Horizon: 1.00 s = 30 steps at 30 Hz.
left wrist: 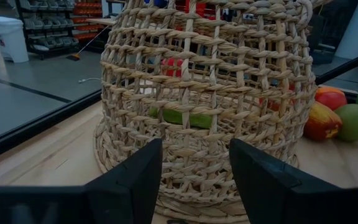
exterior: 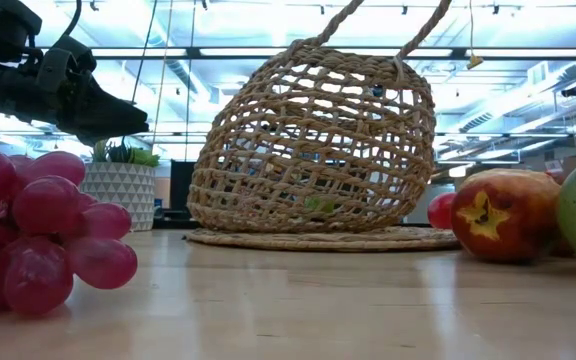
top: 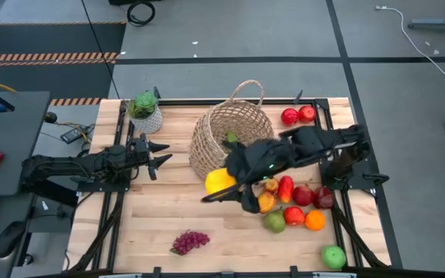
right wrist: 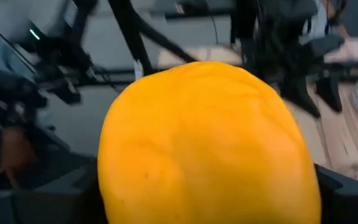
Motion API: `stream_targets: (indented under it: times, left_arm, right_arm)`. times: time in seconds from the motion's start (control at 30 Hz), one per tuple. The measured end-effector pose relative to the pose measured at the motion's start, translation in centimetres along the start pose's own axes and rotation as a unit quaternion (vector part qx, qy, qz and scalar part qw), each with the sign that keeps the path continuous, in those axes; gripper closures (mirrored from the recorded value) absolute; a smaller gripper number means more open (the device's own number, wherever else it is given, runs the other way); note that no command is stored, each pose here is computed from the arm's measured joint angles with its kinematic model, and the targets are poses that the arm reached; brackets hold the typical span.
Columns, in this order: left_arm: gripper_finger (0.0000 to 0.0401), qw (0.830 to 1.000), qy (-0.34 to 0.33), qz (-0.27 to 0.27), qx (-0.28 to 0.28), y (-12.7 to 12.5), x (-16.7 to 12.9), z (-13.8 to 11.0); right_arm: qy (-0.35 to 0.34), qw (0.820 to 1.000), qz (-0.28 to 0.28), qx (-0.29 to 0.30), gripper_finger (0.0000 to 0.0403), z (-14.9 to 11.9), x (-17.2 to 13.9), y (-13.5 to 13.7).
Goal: Build produce basket
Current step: Put the yellow bell pepper into the brown basket
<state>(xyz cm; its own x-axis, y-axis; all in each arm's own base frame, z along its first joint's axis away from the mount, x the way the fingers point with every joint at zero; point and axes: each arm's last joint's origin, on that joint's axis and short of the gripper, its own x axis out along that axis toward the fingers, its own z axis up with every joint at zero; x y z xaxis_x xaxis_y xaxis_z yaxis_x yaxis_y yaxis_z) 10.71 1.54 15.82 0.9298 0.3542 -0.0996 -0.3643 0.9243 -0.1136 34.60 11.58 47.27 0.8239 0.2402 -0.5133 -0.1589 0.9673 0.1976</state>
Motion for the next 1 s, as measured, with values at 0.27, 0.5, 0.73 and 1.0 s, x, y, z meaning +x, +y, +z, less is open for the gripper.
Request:
stream_targets:
  times: [0.27, 0.5, 0.73, 1.0]
  left_arm:
    - [0.0204, 1.000, 0.000, 0.000, 0.000, 0.0, 0.0, 0.0]
    - [0.0207, 1.000, 0.000, 0.000, 0.000, 0.0, 0.0, 0.0]
    - [0.0207, 1.000, 0.000, 0.000, 0.000, 0.0, 0.0, 0.0]
    - [0.0203, 1.000, 0.000, 0.000, 0.000, 0.0, 0.0, 0.0]
  right_arm:
    - [-0.049, 0.999, 0.013, -0.004, 0.0082, 0.9, -4.4, 0.0]
    - [-0.058, 0.998, -0.027, -0.024, 0.0082, 0.8, -6.4, -0.3]
    - [-0.001, 0.988, -0.112, -0.106, 0.0082, -0.4, -6.7, -1.0]
    - [0.055, 0.948, -0.216, -0.227, 0.0082, -0.9, -6.3, -2.2]
